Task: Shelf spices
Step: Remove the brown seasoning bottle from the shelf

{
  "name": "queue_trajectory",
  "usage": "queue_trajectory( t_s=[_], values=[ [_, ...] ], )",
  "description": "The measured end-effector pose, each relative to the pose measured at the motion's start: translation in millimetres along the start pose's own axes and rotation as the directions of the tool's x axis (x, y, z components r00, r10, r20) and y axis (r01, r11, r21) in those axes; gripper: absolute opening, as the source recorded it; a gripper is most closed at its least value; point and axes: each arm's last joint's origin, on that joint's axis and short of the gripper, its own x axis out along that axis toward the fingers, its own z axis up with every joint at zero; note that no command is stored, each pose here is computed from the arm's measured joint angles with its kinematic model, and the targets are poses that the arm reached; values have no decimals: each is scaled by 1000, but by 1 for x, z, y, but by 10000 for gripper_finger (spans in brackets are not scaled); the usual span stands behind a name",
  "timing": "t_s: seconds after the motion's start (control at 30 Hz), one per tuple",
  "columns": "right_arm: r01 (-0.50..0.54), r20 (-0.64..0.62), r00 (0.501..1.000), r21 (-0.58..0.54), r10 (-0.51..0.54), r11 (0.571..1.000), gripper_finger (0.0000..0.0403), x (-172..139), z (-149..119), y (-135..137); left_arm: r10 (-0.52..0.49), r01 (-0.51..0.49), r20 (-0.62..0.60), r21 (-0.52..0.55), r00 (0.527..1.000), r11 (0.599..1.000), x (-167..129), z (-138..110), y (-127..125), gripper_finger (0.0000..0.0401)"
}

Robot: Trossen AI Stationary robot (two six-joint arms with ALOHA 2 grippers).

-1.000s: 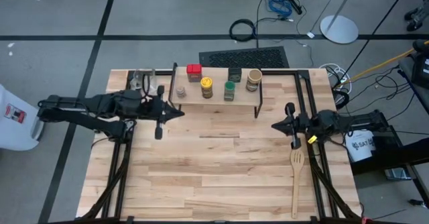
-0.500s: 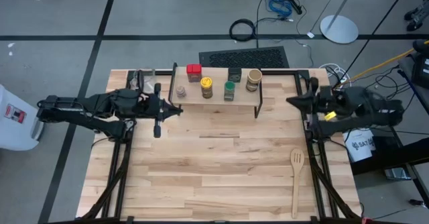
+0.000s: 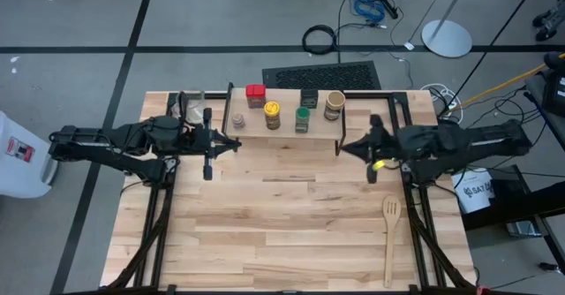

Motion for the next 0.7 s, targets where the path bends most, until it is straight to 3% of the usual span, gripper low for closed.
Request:
queue_trajectory(
  t_s=[0.23,0.47,0.7],
  values=[
    [-41,-57,998,-28,40,999,0,11,-11,13,4,-4,-13,-1,1000,1000,0,-1,0,13],
    [-34,-94,995,-36,30,999,0,9,-14,11,169,-169,-57,7,984,986,-1,-3,5,13],
    [-23,-175,984,-43,15,999,0,11,-22,10,172,-173,-96,1,980,985,-1,-7,4,13]
  ],
)
